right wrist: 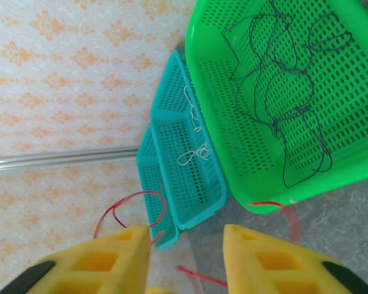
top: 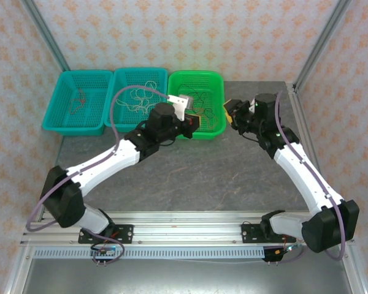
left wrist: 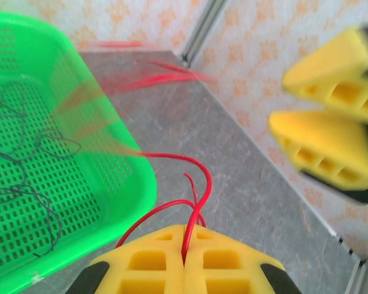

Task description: Untangle the cables

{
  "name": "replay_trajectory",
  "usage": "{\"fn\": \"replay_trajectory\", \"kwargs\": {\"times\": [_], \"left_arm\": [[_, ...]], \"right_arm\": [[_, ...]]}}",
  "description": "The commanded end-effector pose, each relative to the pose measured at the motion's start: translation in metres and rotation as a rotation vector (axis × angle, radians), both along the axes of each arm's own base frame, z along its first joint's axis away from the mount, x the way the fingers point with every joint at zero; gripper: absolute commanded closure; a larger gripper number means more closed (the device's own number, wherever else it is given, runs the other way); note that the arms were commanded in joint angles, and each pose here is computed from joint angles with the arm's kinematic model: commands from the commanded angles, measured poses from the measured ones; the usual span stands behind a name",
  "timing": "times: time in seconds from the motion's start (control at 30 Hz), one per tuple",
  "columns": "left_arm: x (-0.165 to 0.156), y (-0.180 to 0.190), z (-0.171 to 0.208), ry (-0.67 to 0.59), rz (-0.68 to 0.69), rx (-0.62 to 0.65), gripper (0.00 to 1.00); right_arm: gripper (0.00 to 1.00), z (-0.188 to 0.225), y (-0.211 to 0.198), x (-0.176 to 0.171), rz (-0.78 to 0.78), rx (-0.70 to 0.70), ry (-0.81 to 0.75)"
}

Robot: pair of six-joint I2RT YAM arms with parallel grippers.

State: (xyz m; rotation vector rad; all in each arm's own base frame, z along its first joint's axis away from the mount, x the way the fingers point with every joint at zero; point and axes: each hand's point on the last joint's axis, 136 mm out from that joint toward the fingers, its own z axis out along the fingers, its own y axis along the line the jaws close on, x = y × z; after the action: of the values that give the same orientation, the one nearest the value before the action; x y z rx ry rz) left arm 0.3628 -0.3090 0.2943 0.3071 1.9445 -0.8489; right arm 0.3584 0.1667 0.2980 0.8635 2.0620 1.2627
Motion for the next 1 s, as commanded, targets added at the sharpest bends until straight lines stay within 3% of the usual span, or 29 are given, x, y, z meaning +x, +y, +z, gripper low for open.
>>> {"fn": "replay_trajectory", "kwargs": {"times": [0.0, 0.1, 0.27, 0.47, 0.7, 0.97], "left_arm": [[-0.007, 0.021, 0.04, -0.091, 0.045, -0.004, 1.0], [-0.005, 0.049, 0.061, -0.146, 0.11, 0.05, 1.0], [0.023, 0.122, 0.095, -0.151, 0.259, 0.003, 1.0], [0.081, 0.262, 0.091, -0.039, 0.625, 0.114, 1.0], [0.141, 0.403, 0.048, 0.103, 0.907, 0.04, 1.0], [0.173, 0.496, -0.043, 0.406, 1.092, 0.044, 1.0]], "right_arm": [[0.59, 0.012, 0.003, -0.016, 0.069, -0.016, -0.076], [0.56, 0.017, 0.004, -0.021, 0.087, -0.008, -0.13], [0.56, 0.042, 0.022, -0.029, 0.191, 0.028, -0.266], [0.54, 0.051, 0.041, -0.036, 0.268, 0.008, -0.338], [0.53, 0.041, 0.041, -0.037, 0.261, 0.007, -0.309], [0.52, 0.036, 0.033, -0.044, 0.243, -0.026, -0.276]]}}
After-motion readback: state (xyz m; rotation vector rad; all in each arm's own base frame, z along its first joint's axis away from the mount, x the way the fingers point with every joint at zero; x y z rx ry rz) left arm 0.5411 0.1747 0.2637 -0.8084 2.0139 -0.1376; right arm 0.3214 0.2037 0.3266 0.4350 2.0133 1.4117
